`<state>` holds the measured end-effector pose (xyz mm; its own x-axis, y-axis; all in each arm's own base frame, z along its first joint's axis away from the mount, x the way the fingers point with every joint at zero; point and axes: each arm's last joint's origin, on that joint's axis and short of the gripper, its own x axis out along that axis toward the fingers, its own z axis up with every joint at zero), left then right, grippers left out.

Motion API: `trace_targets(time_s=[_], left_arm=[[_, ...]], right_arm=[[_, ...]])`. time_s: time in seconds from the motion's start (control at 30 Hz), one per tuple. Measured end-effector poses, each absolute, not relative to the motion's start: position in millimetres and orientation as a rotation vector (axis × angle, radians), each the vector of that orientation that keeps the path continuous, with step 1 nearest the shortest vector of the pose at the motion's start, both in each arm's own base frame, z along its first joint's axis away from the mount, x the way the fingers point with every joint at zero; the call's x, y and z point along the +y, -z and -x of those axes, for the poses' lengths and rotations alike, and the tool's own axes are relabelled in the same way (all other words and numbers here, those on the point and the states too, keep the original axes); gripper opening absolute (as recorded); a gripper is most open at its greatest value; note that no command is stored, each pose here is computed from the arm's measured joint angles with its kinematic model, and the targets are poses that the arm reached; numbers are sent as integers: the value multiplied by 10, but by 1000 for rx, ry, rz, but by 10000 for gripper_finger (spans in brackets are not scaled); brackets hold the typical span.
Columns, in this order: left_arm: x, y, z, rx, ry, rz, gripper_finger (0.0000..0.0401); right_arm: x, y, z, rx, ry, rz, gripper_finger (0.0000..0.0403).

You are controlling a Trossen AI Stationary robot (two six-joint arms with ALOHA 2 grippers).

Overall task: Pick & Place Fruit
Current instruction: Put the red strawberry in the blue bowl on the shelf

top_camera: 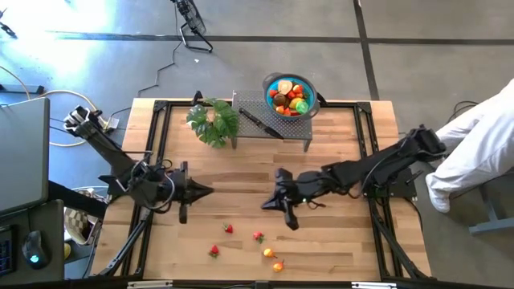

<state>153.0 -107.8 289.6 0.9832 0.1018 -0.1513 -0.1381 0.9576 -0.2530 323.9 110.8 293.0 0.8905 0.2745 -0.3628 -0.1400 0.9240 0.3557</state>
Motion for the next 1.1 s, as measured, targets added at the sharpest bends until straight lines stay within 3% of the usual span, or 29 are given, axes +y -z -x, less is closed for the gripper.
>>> trace_targets(time_s=[0.6,0.9,1.1], left_arm=[[-1016,-2975,-1461,102,-119,302,0],[-1016,-2974,-1461,102,-121,319,0],[-1015,-2974,-1461,101,-123,318,0]], right_arm=[[1433,-2035,-3538,691,-308,-281,2],[1489,-1792,-3582,781,-401,-304,2],[1576,-1712,-3567,784,-440,-223,45]])
